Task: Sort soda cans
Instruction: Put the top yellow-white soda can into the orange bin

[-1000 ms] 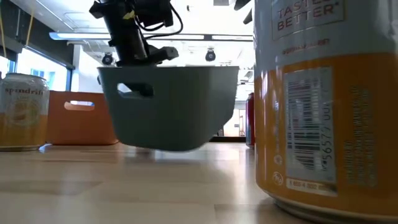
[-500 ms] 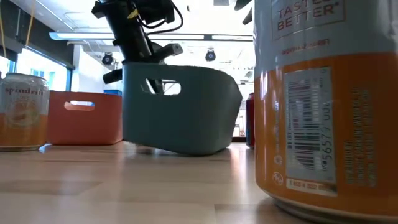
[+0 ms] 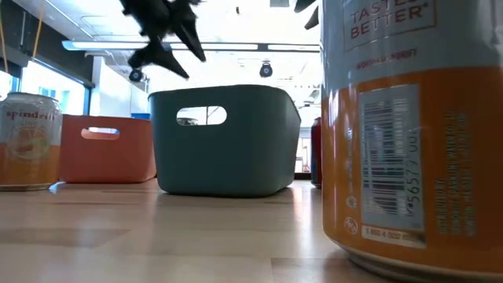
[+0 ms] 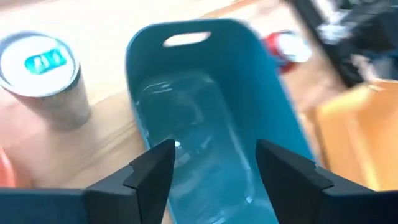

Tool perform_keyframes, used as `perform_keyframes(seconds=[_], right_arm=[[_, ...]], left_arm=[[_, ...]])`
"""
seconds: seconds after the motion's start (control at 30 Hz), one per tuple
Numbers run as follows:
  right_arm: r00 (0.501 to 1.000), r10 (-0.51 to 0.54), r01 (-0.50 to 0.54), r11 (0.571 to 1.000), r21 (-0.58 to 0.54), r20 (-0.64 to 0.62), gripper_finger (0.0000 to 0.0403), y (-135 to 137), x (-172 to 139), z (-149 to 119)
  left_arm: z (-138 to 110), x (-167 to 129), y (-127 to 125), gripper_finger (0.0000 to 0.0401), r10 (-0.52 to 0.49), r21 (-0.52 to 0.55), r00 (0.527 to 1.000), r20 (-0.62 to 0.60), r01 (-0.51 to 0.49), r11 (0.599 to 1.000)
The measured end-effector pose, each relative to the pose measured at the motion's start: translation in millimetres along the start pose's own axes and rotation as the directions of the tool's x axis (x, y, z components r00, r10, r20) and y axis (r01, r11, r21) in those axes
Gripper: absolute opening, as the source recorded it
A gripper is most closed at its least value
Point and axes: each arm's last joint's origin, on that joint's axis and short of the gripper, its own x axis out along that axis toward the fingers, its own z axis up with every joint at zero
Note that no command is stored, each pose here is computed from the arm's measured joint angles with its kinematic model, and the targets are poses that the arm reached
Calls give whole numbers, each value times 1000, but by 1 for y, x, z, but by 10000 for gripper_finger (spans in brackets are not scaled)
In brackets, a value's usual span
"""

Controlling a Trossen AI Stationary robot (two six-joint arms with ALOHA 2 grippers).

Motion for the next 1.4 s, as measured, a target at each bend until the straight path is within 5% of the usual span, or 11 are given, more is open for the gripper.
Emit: perform_keyframes(seconds=[0.17, 0.43, 0.83, 1.13, 1.4], right_arm=[[1000, -11, 10, 1000, 25, 17, 268, -5, 2, 3], [998, 40, -43, 997, 59, 51, 268, -11, 4, 10], [999, -2, -1, 997, 81, 49, 268, -24, 12, 14], [1000, -12, 11, 1000, 21, 23, 268, -23, 22, 14], [1000, -15, 15, 1000, 2, 14, 268, -22, 27, 14]], left_arm=[[-7, -40, 10, 234, -61, 58, 997, -47, 64, 996], [-56, -65, -3, 235, -121, 199, 929, -349, 199, 959], [-106, -93, 11, 235, 225, 320, 873, -434, -84, 944], [-100, -88, 16, 235, 259, 254, 865, -430, -160, 954], [-98, -87, 16, 235, 261, 300, 881, -395, -144, 943]])
